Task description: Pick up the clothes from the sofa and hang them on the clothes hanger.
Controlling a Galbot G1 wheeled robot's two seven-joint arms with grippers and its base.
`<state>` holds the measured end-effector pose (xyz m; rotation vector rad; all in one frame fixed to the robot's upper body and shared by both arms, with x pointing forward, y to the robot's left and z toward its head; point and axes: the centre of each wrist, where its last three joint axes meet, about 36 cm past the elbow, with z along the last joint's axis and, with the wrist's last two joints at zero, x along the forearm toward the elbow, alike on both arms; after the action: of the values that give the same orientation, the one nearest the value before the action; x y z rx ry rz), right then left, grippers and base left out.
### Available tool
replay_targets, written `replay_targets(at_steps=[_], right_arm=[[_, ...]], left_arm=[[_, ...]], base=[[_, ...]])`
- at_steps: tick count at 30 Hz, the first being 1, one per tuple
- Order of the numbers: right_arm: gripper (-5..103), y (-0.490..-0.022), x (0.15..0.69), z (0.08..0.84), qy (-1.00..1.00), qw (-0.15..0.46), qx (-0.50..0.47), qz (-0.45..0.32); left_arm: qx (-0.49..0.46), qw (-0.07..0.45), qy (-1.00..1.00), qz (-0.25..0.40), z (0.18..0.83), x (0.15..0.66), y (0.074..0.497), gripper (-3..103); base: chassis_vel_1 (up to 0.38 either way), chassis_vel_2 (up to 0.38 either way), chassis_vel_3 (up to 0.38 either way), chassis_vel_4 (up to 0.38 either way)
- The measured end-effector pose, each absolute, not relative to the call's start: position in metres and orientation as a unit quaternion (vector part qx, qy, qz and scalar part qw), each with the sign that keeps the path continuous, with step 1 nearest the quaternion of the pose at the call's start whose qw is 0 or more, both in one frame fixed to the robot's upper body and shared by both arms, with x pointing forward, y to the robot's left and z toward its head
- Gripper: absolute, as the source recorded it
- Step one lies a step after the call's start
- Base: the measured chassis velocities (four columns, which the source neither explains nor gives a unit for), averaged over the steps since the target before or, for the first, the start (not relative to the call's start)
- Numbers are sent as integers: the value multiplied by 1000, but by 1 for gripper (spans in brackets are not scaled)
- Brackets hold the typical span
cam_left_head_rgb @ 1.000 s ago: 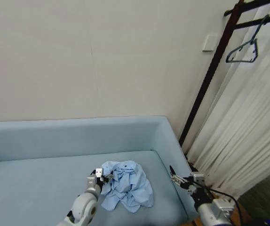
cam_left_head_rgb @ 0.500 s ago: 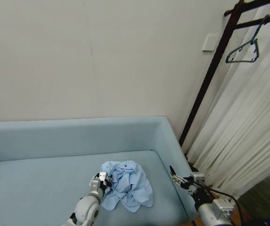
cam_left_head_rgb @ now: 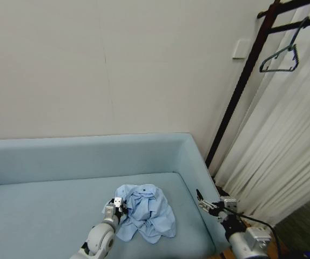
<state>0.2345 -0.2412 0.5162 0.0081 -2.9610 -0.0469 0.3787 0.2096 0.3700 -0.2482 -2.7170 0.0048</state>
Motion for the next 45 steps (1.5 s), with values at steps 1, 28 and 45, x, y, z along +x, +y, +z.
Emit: replay_targets(at_steps=[1, 28, 45], right_arm=[[100, -237, 237, 517, -995, 98, 11, -28], [100, -166, 427, 462, -894, 397, 30, -205], [65, -162, 443, 452, -855, 451, 11, -255]], left_arm=[[-97, 187, -977, -5, 370, 378, 213, 2], [-172, 89, -976, -100, 404, 407, 222, 2], [-180, 76, -976, -99, 413, 409, 218, 2]], base=[[0, 0, 0, 0], [0, 0, 0, 0], [0, 0, 0, 0]])
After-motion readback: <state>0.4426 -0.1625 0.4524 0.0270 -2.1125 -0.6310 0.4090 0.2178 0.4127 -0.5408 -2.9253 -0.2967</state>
